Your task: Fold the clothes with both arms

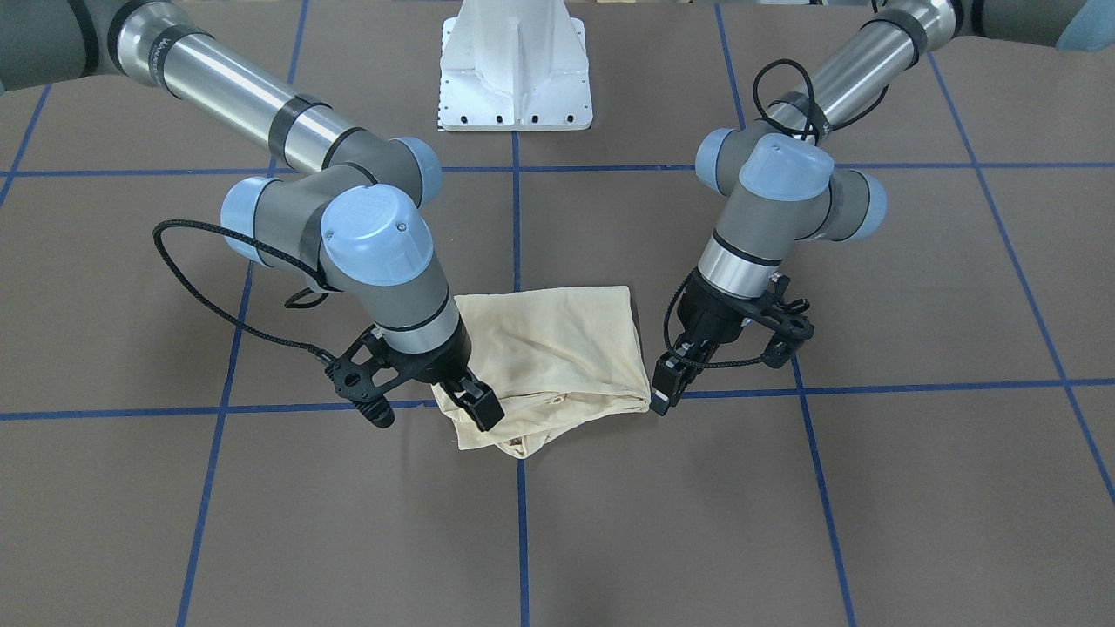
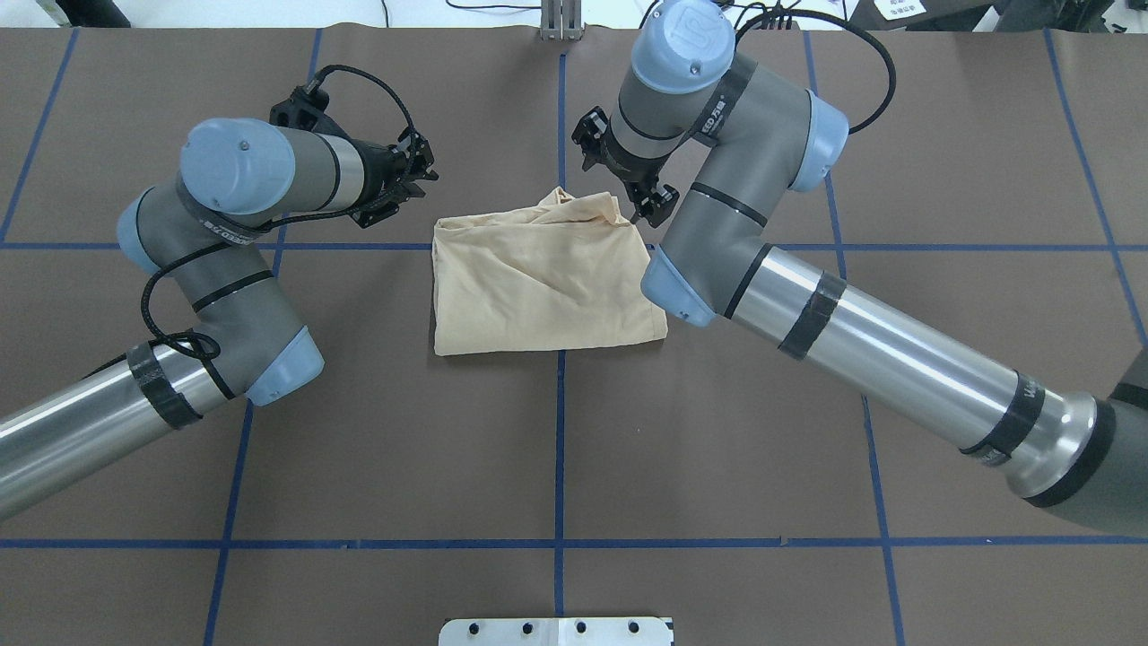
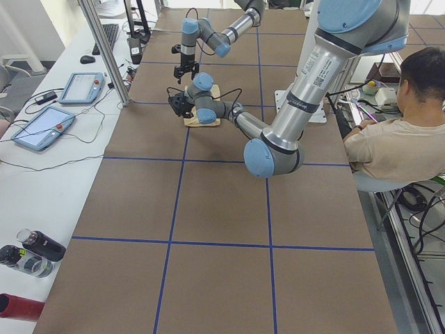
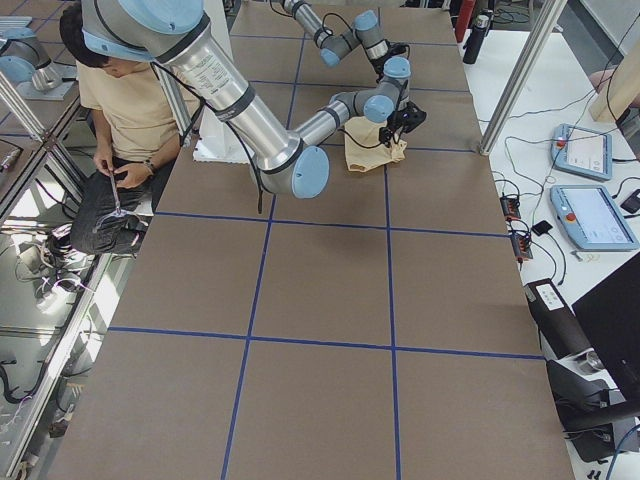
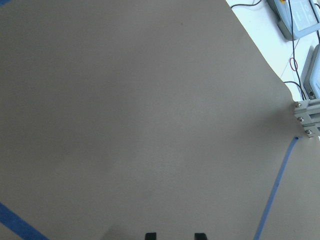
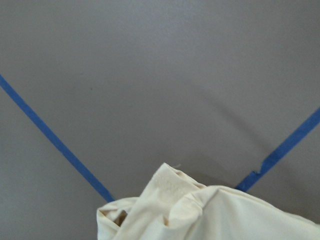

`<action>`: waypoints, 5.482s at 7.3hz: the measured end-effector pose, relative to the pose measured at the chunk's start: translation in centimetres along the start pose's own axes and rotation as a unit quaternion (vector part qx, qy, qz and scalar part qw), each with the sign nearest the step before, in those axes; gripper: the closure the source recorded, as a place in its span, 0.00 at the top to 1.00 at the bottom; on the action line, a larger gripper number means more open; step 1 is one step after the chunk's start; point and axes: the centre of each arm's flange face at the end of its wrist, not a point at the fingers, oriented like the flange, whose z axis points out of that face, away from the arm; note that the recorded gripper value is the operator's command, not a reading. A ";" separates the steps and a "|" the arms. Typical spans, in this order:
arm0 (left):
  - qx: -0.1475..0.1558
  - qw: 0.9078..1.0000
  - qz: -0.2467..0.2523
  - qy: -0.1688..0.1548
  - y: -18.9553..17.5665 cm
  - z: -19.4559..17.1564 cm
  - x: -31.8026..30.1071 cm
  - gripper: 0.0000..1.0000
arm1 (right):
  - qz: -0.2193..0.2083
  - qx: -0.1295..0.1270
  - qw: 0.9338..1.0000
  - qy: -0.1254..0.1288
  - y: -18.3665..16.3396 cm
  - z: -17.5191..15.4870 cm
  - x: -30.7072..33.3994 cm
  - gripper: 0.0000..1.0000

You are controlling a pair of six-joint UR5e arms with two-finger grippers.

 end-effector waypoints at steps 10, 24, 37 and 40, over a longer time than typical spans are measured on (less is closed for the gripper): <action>-0.015 0.999 0.031 0.007 -2.6 -4.0 -1.3 0.31 | -0.014 0.055 0.998 -0.007 -1.6 5.1 -5.0 0.00; -0.054 0.854 0.504 -0.115 -33.9 -26.3 -27.0 1.00 | -0.370 -0.001 0.927 0.067 -41.6 -17.9 45.4 1.00; -0.113 0.861 0.460 -0.186 -37.2 -32.4 -33.2 1.00 | -0.375 -0.064 0.918 0.114 -41.6 -24.7 49.7 1.00; -0.110 0.860 0.470 -0.167 -36.2 -33.3 -31.6 1.00 | -0.369 -0.066 0.920 0.117 -41.7 -24.2 49.9 1.00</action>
